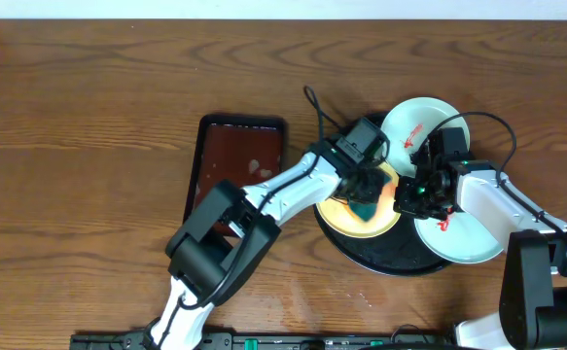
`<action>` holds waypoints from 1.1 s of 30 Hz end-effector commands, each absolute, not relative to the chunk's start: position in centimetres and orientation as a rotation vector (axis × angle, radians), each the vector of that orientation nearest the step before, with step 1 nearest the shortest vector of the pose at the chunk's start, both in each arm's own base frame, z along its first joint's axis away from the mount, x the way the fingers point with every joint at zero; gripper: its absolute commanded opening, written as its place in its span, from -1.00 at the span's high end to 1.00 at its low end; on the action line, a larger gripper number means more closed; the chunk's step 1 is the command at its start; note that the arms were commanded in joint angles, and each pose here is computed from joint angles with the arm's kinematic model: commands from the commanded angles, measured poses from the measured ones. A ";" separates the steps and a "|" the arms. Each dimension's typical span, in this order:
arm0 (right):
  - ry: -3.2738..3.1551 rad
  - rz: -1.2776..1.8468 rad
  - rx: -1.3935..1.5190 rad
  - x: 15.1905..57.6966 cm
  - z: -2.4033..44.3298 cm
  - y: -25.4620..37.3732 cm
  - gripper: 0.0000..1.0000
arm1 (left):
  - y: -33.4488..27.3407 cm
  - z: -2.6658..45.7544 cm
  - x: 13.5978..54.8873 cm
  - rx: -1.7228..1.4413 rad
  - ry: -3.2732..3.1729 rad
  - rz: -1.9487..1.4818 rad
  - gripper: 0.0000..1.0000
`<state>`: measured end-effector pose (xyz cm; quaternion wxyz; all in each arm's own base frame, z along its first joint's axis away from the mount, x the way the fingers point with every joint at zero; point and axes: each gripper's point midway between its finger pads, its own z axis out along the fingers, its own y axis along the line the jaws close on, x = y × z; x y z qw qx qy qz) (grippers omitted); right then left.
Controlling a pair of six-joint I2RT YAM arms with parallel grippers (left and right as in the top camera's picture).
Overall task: Clean dirty plates on tray and stack at the side
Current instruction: 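Scrub the yellow plate with the sponge while the right gripper holds its rim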
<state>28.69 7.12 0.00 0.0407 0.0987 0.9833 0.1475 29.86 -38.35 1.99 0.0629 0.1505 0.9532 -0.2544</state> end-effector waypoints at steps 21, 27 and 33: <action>3.050 0.364 0.298 28.0 -1.3 6.4 0.98 | -25.4 0.2 33.9 0.147 2.922 0.187 0.85; 3.048 0.364 0.298 28.0 -1.3 6.4 0.98 | -29.8 -0.1 33.7 0.271 2.946 -0.117 0.85; 3.049 0.365 0.298 28.0 -1.3 6.4 0.98 | -37.2 1.1 30.2 0.463 2.966 -0.620 0.85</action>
